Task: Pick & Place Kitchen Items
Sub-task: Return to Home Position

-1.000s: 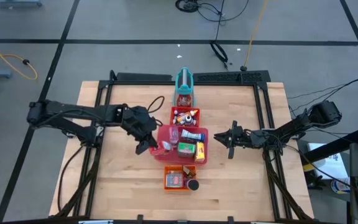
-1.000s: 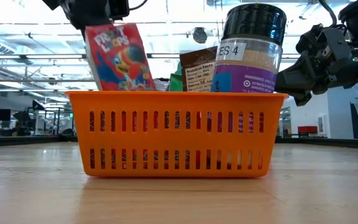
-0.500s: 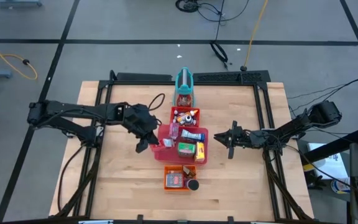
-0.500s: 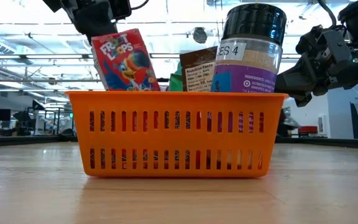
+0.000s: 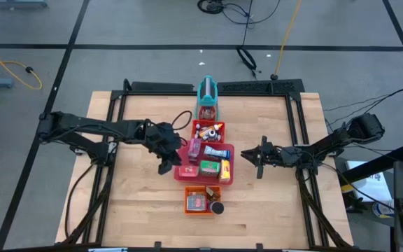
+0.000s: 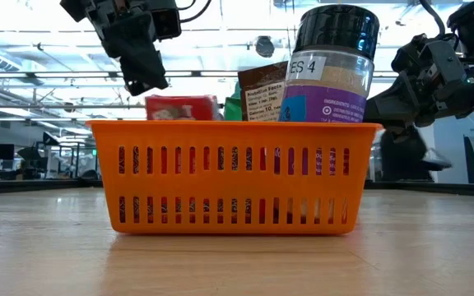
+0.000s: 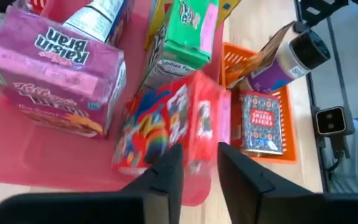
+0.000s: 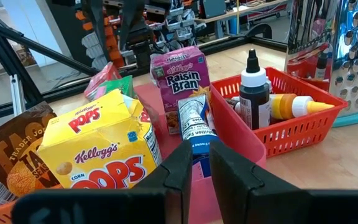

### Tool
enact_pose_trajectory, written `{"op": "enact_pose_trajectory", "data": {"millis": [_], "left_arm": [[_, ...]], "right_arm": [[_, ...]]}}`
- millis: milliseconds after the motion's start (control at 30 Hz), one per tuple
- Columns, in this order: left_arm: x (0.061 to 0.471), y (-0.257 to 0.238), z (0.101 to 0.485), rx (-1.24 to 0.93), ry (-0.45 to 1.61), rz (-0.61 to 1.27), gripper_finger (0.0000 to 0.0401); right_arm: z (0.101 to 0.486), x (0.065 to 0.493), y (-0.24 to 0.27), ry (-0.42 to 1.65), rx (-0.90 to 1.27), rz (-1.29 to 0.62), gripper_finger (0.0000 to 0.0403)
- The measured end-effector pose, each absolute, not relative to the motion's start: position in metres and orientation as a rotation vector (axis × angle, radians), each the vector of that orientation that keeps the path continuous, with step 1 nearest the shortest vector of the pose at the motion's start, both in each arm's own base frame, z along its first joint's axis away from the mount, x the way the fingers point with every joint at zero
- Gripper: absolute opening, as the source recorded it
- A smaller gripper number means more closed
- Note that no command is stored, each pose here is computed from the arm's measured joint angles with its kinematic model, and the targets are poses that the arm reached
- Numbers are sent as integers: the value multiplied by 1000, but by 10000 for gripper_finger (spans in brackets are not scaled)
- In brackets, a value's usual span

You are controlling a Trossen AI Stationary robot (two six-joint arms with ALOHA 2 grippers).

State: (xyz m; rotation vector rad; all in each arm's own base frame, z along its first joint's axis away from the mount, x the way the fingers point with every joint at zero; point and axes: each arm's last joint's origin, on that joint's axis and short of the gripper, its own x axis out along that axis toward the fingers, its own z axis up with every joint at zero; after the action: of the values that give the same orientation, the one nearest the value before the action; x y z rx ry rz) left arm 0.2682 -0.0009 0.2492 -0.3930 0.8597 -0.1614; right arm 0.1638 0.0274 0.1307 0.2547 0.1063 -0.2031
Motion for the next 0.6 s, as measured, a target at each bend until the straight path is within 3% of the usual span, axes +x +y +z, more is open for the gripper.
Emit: {"op": "enact_pose_trajectory", "data": {"millis": [267,600], "left_arm": [[269,-1,250,-391,843,-160,130],[254,-1,268,-342,795,-151,132]], "right_arm": [[131,164,28,105,257,-201,47],[153,164,29,-85,282,-113,47]]}}
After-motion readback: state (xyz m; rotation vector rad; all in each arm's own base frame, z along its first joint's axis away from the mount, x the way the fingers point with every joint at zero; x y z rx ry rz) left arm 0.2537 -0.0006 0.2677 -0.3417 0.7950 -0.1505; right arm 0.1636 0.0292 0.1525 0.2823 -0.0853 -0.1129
